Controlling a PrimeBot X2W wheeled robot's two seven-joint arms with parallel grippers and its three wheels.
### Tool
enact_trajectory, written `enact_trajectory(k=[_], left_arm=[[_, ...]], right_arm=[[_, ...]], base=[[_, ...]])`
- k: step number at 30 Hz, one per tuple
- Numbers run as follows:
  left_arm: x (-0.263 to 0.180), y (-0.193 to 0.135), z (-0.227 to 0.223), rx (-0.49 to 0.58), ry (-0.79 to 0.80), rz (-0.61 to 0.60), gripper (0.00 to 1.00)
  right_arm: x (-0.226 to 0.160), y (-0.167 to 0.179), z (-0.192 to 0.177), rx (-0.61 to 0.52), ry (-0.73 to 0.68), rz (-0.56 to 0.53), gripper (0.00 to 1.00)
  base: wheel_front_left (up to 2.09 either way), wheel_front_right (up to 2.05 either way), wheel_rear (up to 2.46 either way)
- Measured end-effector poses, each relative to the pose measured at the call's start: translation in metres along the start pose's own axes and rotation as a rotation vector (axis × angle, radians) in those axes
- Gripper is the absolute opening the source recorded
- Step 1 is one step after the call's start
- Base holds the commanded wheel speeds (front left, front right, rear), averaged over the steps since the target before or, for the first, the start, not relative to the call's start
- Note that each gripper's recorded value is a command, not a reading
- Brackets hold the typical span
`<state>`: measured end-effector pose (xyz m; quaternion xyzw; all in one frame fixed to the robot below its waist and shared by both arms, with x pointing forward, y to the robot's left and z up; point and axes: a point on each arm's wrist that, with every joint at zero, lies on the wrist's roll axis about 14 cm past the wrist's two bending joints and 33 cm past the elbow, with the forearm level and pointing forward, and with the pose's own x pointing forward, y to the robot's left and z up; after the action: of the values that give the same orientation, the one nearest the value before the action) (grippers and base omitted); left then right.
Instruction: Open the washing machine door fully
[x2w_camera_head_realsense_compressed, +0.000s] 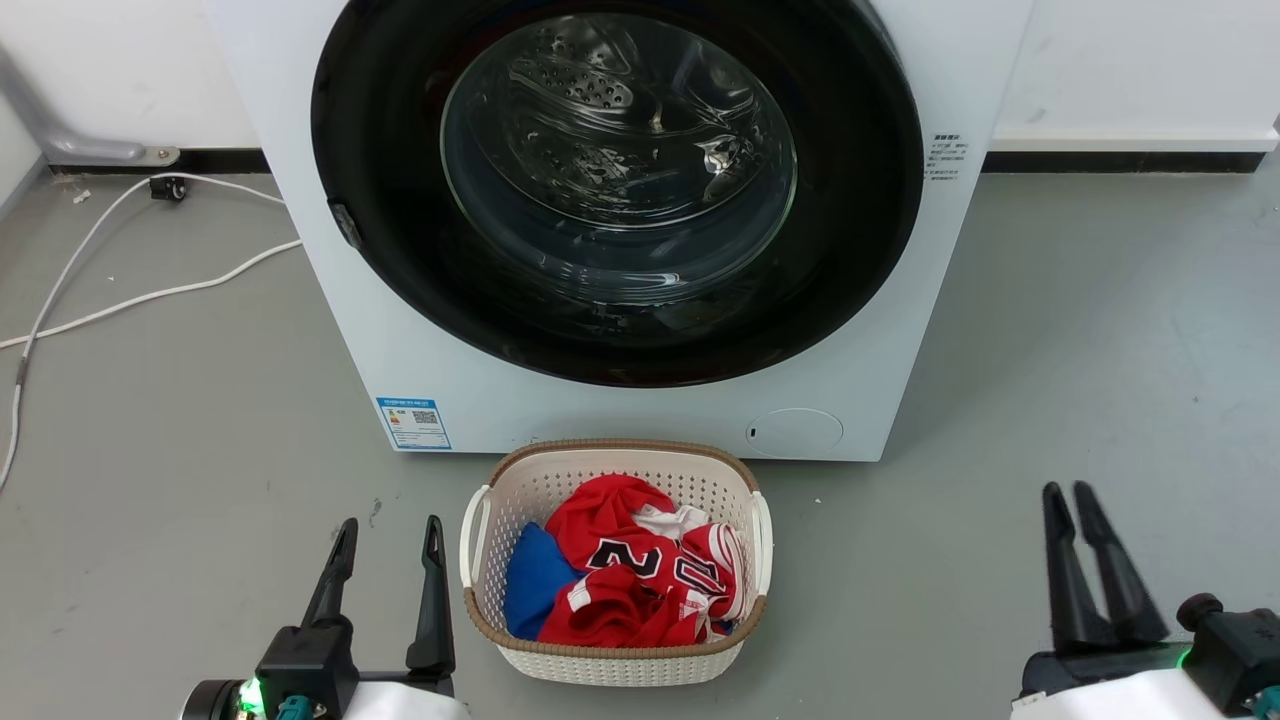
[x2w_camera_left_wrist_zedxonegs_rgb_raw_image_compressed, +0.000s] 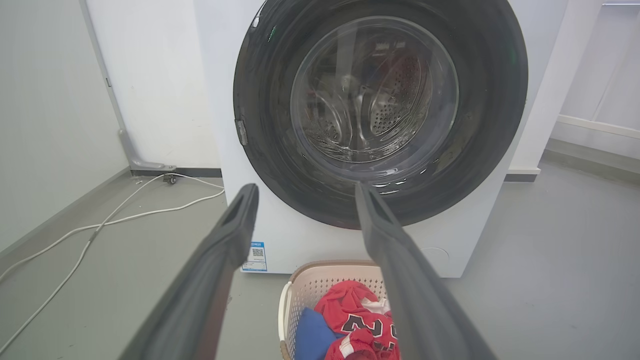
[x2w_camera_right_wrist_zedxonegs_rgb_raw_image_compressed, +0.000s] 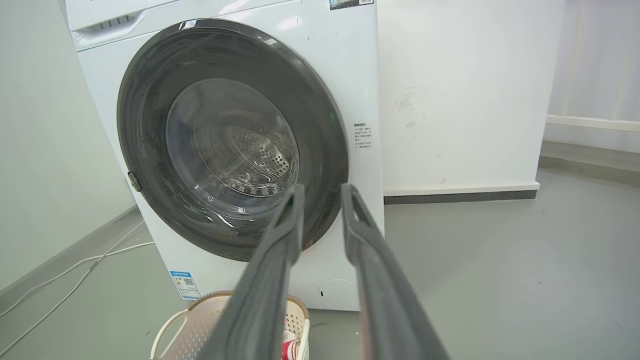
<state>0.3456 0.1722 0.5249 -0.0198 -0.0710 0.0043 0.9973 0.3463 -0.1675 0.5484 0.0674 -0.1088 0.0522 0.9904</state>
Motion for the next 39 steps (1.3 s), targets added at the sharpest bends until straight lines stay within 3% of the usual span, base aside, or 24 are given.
enact_trajectory(k=[6,10,17,21,25,28,32,39], left_arm=[[0.0,0.001,0.0,-0.006,0.001,0.006,1.0],[-0.001,0.001,-0.001,-0.007,0.003,0.006,1.0],[-0.002,0.001,-0.003,-0.007,0.009,0.009,1.0],[-0.002,0.001,-0.003,-0.007,0.009,0.011,1.0],[-0.002,0.001,-0.004,-0.007,0.012,0.012,1.0],[-0.002,0.002,-0.004,-0.007,0.013,0.014,1.0],[-0.002,0.003,-0.004,-0.005,0.014,0.02,1.0],[-0.002,0.004,-0.004,-0.005,0.014,0.023,1.0]], right_arm=[[0.0,-0.001,0.0,0.075,-0.007,-0.016,0.0],[-0.003,-0.019,-0.004,0.341,-0.023,-0.112,0.0],[-0.017,-0.041,-0.041,0.992,-0.024,-0.342,0.0],[-0.014,-0.034,-0.047,1.363,-0.06,-0.409,0.0],[-0.009,-0.026,-0.04,1.557,-0.084,-0.397,0.0],[-0.004,-0.025,-0.027,1.628,-0.09,-0.336,0.0],[-0.002,-0.013,-0.023,1.528,0.003,-0.227,0.0],[-0.005,-0.001,-0.021,1.546,0.074,-0.148,0.0]], base=[[0.0,0.0,0.0],[0.0,0.0,0.0],[0.0,0.0,0.0],[0.0,0.0,0.0],[0.0,0.0,0.0],[0.0,0.0,0.0],[0.0,0.0,0.0],[0.0,0.0,0.0]])
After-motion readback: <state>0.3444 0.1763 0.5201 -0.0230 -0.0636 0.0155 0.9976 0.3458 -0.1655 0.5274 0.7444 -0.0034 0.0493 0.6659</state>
